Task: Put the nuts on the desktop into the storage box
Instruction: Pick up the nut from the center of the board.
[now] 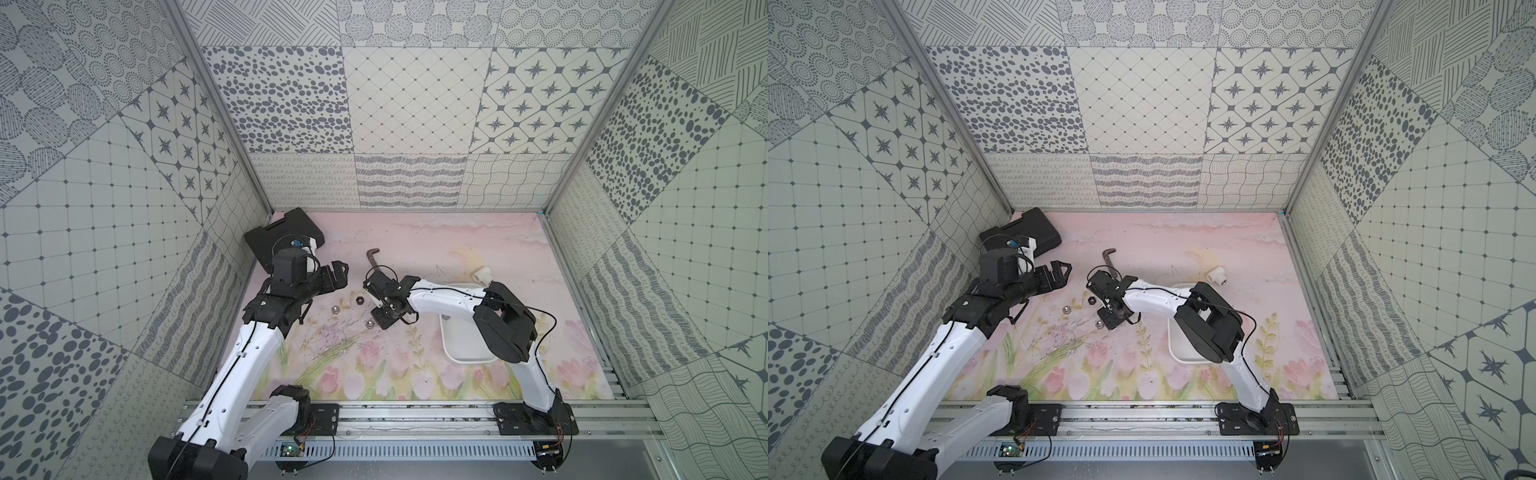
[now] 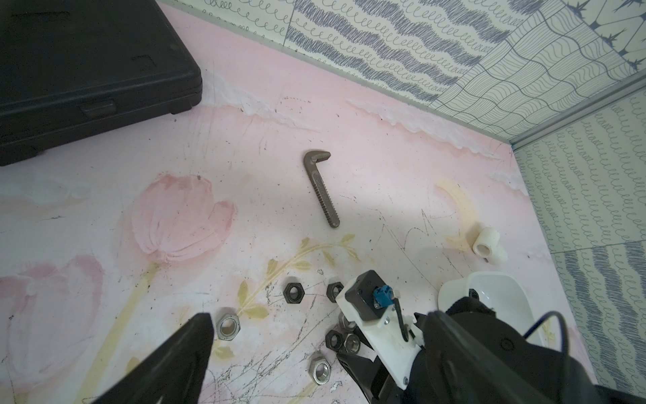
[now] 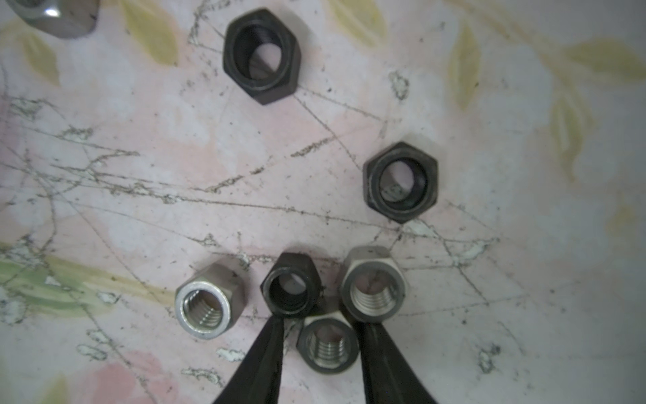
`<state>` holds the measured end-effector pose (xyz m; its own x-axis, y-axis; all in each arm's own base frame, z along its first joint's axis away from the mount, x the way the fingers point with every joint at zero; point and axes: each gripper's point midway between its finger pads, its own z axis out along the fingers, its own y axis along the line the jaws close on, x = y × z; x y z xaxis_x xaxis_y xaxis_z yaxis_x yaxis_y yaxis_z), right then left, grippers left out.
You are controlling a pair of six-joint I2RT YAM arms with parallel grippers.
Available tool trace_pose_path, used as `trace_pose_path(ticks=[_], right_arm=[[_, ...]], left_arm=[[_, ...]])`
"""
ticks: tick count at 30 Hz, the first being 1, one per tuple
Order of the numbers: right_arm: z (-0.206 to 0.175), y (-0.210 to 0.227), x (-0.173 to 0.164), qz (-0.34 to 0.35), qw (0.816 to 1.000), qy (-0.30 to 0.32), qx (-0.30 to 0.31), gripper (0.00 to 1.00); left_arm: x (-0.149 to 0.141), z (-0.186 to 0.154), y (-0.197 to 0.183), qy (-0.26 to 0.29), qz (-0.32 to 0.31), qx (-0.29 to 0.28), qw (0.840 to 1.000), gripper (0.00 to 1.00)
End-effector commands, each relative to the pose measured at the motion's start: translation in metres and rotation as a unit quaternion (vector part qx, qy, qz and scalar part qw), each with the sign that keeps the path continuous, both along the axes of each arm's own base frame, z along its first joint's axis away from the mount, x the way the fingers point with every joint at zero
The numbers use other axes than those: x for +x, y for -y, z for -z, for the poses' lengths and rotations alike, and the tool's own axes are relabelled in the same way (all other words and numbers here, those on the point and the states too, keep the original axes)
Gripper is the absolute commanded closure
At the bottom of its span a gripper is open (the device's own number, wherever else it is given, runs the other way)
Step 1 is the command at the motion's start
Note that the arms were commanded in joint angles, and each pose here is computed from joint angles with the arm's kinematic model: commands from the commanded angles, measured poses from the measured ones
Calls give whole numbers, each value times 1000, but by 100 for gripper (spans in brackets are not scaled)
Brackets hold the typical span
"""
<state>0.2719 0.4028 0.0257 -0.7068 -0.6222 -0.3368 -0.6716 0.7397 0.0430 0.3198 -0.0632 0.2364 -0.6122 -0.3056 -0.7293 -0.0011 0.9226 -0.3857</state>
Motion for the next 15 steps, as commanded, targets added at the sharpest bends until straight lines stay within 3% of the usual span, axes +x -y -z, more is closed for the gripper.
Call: trace_pose_path(ticks=[1,4,9,15], right_arm=[[3,-2,-1,-4,1000,3,-6,69],[-2,2,-3,-3,1000,4,-4,77],[-20,12,-7,-2,1000,17,5,81],[-74,24,-2,26,994,48,90,81]], left_arm=[[2,-6,-1,14,-1,5,1000,1],[2,-6,-1,14,-2,5,1000,1],[1,-7,-1,14,-2,5,1000,1],[2,-7,0,14,-1,3,1000,1]])
